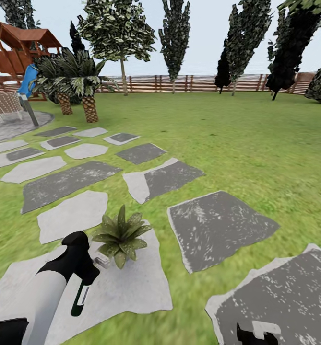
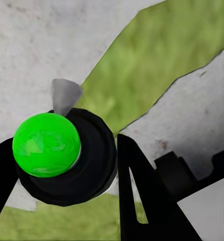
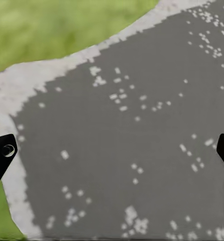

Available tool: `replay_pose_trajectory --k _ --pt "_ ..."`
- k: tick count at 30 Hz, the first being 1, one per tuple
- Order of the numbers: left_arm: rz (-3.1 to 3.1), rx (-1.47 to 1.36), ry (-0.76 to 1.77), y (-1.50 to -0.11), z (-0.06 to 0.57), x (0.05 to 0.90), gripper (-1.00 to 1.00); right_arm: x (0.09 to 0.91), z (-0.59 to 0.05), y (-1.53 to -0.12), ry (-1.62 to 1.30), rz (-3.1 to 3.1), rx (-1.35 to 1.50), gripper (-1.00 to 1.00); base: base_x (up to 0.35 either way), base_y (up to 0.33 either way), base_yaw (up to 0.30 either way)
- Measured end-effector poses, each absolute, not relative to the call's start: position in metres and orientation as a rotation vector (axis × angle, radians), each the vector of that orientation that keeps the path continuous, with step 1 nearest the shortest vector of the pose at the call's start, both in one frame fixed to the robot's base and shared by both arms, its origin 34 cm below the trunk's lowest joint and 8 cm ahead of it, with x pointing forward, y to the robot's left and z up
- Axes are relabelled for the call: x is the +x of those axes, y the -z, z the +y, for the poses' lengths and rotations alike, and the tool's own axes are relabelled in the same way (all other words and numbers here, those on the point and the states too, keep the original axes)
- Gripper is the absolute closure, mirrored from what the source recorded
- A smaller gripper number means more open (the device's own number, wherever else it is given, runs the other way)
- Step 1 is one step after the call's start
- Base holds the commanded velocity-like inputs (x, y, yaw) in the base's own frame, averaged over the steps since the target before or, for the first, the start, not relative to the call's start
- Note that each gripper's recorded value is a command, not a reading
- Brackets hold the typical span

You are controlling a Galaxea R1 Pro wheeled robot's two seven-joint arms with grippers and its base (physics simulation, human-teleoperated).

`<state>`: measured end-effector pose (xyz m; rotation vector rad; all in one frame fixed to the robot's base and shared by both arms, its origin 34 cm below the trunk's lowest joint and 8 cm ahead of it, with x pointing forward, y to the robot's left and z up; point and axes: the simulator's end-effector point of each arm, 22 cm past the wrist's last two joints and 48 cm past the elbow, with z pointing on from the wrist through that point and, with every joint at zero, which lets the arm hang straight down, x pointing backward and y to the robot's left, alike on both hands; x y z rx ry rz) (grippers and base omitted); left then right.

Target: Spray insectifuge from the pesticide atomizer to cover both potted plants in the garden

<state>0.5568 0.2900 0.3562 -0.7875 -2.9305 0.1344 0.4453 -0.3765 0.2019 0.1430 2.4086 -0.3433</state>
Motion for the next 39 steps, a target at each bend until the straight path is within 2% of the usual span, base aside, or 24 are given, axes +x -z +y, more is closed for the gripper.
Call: replay_pose_trajectory --k 8,12,15,18,21,26,31,37,38,39 --pt "-2.937 -0.771 -0.139 -0.357 0.295 0.557 1.00 0.447 -0.375 -0.202 0.339 2.407 0.127 -1.00 -0.274 -0.176 0.035" --pt "-2.932 -0.772 -0.175 -0.349 0.296 0.547 1.00 0.462 -0.361 -0.207 0.319 2.386 -0.102 -1.00 -0.278 -0.168 0.000" --pt "-2.942 -0.925 -0.319 -0.342 0.276 0.545 1.00 0.508 -0.340 -0.232 0.263 2.274 -0.277 -1.00 -0.160 -0.058 0.000" --pt "-2.967 -1.063 -0.458 -0.342 0.262 0.549 1.00 0.544 -0.292 -0.256 0.072 2.169 -0.522 -1.00 -0.025 -0.009 0.000" --pt "-2.964 -1.330 -0.518 -0.344 0.250 0.561 1.00 0.552 -0.266 -0.272 -0.083 2.107 -0.716 -1.00 -0.004 -0.002 0.000" --pt "-2.977 -1.590 -0.624 -0.351 0.222 0.577 1.00 0.548 -0.239 -0.298 -0.333 2.055 -0.960 -1.00 0.000 0.000 0.000" --pt "-2.892 -1.752 -0.688 -0.353 0.182 0.574 1.00 0.546 -0.218 -0.326 -0.485 2.029 -1.085 -1.00 0.000 0.000 0.000" --pt "-2.772 -1.883 -0.655 -0.350 0.171 0.565 1.00 0.541 -0.199 -0.343 -0.567 1.975 -1.160 -1.00 0.000 0.000 0.000" --pt "-2.767 -1.886 -0.657 -0.349 0.170 0.564 1.00 0.540 -0.196 -0.344 -0.578 1.969 -1.168 1.00 0.000 0.000 0.000" --pt "-2.759 -1.890 -0.662 -0.348 0.169 0.562 1.00 0.539 -0.195 -0.345 -0.585 1.966 -1.174 1.00 0.000 0.000 0.000"
